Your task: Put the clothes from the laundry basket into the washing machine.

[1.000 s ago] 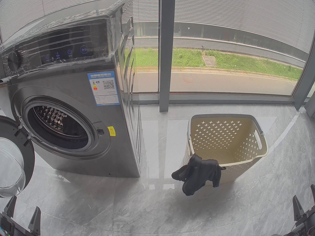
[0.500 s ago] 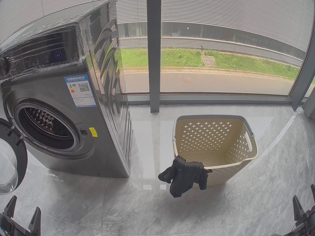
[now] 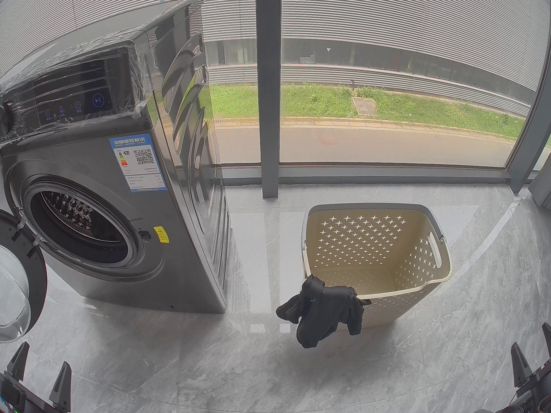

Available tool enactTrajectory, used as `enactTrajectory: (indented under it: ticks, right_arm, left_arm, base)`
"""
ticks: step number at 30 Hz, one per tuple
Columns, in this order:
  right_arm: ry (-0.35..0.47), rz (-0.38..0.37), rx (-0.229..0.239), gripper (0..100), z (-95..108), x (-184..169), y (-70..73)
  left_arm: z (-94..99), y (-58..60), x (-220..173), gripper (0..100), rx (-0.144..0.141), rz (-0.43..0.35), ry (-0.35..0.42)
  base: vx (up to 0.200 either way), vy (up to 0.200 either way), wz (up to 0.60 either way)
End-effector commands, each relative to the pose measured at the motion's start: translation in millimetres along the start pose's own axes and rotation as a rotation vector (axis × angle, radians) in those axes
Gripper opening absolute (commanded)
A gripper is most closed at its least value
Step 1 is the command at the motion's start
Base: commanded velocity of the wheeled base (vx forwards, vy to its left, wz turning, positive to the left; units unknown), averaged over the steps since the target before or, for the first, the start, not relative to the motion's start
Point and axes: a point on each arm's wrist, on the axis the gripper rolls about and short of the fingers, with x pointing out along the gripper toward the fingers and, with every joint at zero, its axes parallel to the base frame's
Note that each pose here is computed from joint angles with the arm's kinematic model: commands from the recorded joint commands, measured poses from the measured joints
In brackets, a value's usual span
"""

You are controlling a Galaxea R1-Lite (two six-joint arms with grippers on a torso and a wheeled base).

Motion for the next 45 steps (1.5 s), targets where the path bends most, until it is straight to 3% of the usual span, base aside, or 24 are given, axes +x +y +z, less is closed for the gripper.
enactTrajectory:
  ticks: [1,4,6,7,9,10,11,13,16,22,32,45]
  right_arm:
    - [-0.028,-0.002,0.002,100,1,0,0.0]
    - [-0.217,0.018,0.009,100,59,-17,0.6]
    - [-0.147,0.096,0.012,100,89,-9,0.2]
    - [-0.083,0.154,0.012,100,95,-2,0.4]
    - [-0.083,0.154,0.012,100,95,-2,0.4]
    - [0.102,0.333,0.017,100,89,22,4.3]
    - [0.208,0.403,0.025,100,82,37,8.2]
    - [0.311,0.475,0.055,100,77,56,15.1]
    - [0.423,0.524,0.087,100,74,82,26.3]
    - [0.619,0.566,0.071,100,54,132,48.6]
    - [0.678,0.59,0.053,100,33,180,73.5]
    - [0.746,0.591,0.027,100,-16,243,106.9]
  left_arm:
    - [-5.1,0.2,0,100,-0.001,0.001,0.006]
    - [-5.1,0.2,0,100,-0.001,0.001,0.006]
    - [-5.1,0.2,0,100,0.001,0.001,0.006]
    - [-5.1,0.2,0,100,0.001,0.001,0.006]
    - [-5.1,0.2,0,100,0.001,0.001,0.006]
    - [-5.1,0.2,0,100,-0.001,0.001,0.006]
    - [-5.1,0.2,0,100,-0.001,0.001,0.006]
    - [-5.1,0.2,0,100,-0.001,0.001,0.006]
    - [-5.1,0.2,0,100,-0.001,0.001,0.006]
    - [-5.1,0.2,0,100,-0.002,0.001,0.006]
    - [-5.1,0.2,0,100,-0.001,0.001,0.006]
    - [-5.1,0.2,0,100,-0.002,0.001,0.006]
  base:
    - [0.0,0.0,0.0]
    - [0.0,0.0,0.0]
    - [0.0,0.0,0.0]
    - [0.0,0.0,0.0]
    - [0.0,0.0,0.0]
    - [0.0,0.0,0.0]
    - [0.0,0.0,0.0]
    - [0.0,0.0,0.0]
    - [0.0,0.0,0.0]
    - [0.0,0.0,0.0]
    - [0.0,0.0,0.0]
    - [0.0,0.0,0.0]
